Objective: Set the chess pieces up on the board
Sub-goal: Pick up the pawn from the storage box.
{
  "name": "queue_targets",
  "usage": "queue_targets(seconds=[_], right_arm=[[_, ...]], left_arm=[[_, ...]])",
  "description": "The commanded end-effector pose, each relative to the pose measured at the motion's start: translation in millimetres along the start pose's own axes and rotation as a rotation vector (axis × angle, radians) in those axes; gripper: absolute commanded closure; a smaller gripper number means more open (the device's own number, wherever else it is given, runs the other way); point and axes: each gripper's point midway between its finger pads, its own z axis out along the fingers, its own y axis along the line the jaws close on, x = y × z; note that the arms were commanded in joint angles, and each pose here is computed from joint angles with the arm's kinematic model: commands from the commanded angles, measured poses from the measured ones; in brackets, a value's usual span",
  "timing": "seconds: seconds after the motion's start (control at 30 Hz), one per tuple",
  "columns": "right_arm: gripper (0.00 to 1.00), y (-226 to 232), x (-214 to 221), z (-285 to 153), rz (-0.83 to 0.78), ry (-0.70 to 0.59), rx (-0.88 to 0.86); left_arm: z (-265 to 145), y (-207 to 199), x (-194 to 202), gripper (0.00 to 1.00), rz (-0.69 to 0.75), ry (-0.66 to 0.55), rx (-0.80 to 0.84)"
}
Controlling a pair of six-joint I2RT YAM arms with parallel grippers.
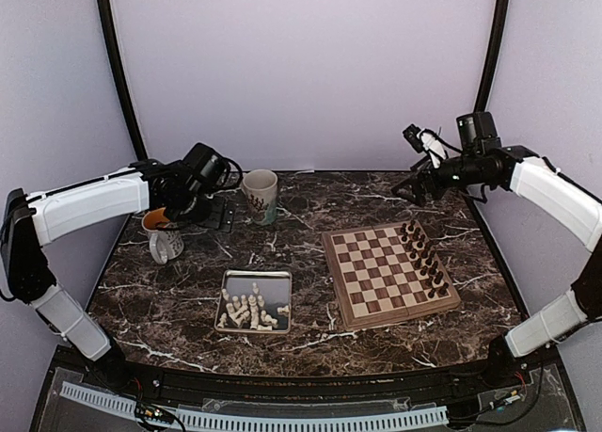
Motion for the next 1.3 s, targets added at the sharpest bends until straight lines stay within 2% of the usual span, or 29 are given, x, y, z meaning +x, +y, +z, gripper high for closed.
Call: queue_targets(seconds=[0.0, 0.07, 0.1, 0.13, 0.17, 0.27, 0.33, 0.43, 0.53, 0.63, 0.73, 0.77, 0.8, 0.87, 0.97, 1.1, 1.27], right_arm=[[0.00, -11.9, -17.2, 1.7, -0.021, 0.067, 0.014], [0.00, -12.0, -27.6, 5.3, -0.020, 0.060, -0.012], [0.00, -7.9, -33.5, 7.3, -0.019, 0.057, -0.043], [0.00, -3.2, -39.9, 10.3, -0.025, 0.055, -0.073], [0.00, 4.8, -44.0, 14.2, -0.037, 0.063, -0.107], [0.01, 29.3, -49.1, 34.9, -0.104, 0.097, -0.175], [0.05, 48.4, -46.4, 53.6, -0.165, 0.135, -0.194], [0.15, 76.4, -36.7, 82.4, -0.254, 0.196, -0.214], [0.29, 107.6, -29.0, 106.3, -0.341, 0.245, -0.236], [0.42, 144.3, -22.0, 125.8, -0.414, 0.279, -0.289], [0.52, 182.9, -11.4, 144.9, -0.486, 0.302, -0.333], [0.55, 194.1, -7.9, 150.5, -0.502, 0.307, -0.351], [0.57, 205.1, -4.3, 155.3, -0.515, 0.314, -0.370], [0.61, 226.1, 1.3, 164.4, -0.531, 0.324, -0.407], [0.66, 250.5, 10.6, 178.3, -0.546, 0.344, -0.458], [0.70, 271.0, 24.2, 195.9, -0.560, 0.370, -0.489], [0.73, 283.8, 33.4, 213.7, -0.543, 0.387, -0.510]], left_arm=[[-12.4, -8.0, -32.3, 0.01, 0.132, -0.079, 0.034], [-30.6, -21.1, -66.8, 0.01, 0.099, -0.252, 0.123], [-37.4, -25.0, -70.5, 0.01, 0.123, -0.312, 0.164], [-55.1, -32.2, -94.2, 0.01, 0.111, -0.460, 0.221], [-66.1, -31.1, -103.4, 0.01, 0.109, -0.544, 0.234], [-84.9, -34.9, -124.6, 0.01, 0.125, -0.649, 0.259], [-91.5, -36.7, -138.6, 0.01, 0.102, -0.641, 0.262], [-87.9, -38.8, -135.3, 0.01, 0.088, -0.647, 0.276], [-62.1, -15.5, -121.2, 0.01, 0.011, -0.637, 0.153], [-46.1, -12.7, -105.9, 0.01, 0.050, -0.585, 0.130], [-49.1, -13.1, -100.5, 0.01, 0.098, -0.552, 0.141], [-52.4, -9.2, -101.7, 0.05, 0.084, -0.551, 0.135], [-54.4, -7.0, -101.9, 0.14, 0.042, -0.545, 0.146], [-50.3, -2.4, -104.4, 0.42, -0.001, -0.511, 0.248], [-40.4, -3.8, -107.1, 0.56, -0.042, -0.465, 0.359], [-32.5, -12.7, -104.2, 0.61, -0.045, -0.399, 0.454], [-40.1, -7.4, -104.7, 0.58, -0.063, -0.424, 0.447]])
